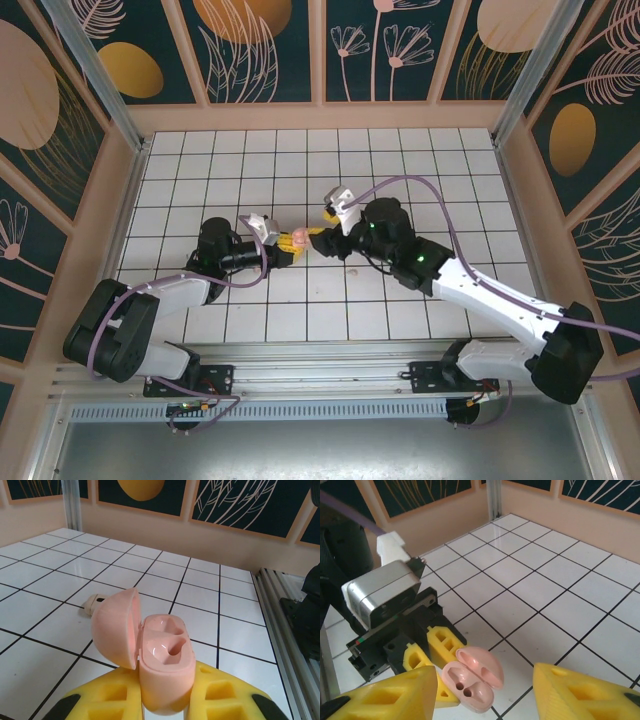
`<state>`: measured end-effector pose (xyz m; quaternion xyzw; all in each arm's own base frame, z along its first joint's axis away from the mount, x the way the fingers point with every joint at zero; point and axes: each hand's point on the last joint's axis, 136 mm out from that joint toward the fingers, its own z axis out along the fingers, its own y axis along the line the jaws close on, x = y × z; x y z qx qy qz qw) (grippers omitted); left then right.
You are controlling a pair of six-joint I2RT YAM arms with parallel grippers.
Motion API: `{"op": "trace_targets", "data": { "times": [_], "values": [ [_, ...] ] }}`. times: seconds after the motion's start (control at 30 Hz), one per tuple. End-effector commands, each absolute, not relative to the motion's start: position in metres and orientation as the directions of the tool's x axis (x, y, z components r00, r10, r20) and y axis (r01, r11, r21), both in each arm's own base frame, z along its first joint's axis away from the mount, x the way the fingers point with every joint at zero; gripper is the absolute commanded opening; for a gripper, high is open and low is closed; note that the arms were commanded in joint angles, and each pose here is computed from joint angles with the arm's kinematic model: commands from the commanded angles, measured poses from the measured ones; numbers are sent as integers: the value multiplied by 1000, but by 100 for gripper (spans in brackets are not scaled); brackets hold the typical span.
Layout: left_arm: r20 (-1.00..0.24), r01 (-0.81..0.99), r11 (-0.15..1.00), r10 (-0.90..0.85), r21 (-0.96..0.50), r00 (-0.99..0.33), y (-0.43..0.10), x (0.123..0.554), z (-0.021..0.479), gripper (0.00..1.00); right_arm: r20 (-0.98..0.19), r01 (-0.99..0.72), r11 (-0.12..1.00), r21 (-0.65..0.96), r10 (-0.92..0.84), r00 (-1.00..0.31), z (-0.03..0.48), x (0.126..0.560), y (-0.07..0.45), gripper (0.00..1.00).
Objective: Insert the wireless bluetooth earbuds into the charging case
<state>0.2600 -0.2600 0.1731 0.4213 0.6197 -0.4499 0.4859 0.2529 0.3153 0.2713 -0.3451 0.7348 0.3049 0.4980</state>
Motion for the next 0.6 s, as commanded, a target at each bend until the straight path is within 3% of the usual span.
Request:
{"op": "trace_targets", "data": {
  "times": [0.0,0.17,0.33,0.43,0.57],
  "values": [
    [-993,967,242,66,-79,-98,-262,262,190,14,-916,-761,592,265,-93,-391,271,263,301,54],
    [-991,960,264,75,-89,-113,-260,265,185,14,-771,-565,726,391,-77,-632,221,284,262,52],
    [-990,959,268,79,-91,-116,-259,264,183,14,-499,-335,866,372,-118,-859,158,277,226,50],
    [-990,959,270,78,-90,-115,-259,263,182,14,-346,-276,904,326,-157,-925,120,261,212,49],
    [-990,960,264,76,-94,-118,-259,262,182,14,-238,-229,943,241,-171,-956,85,259,194,47]
  ]
}}
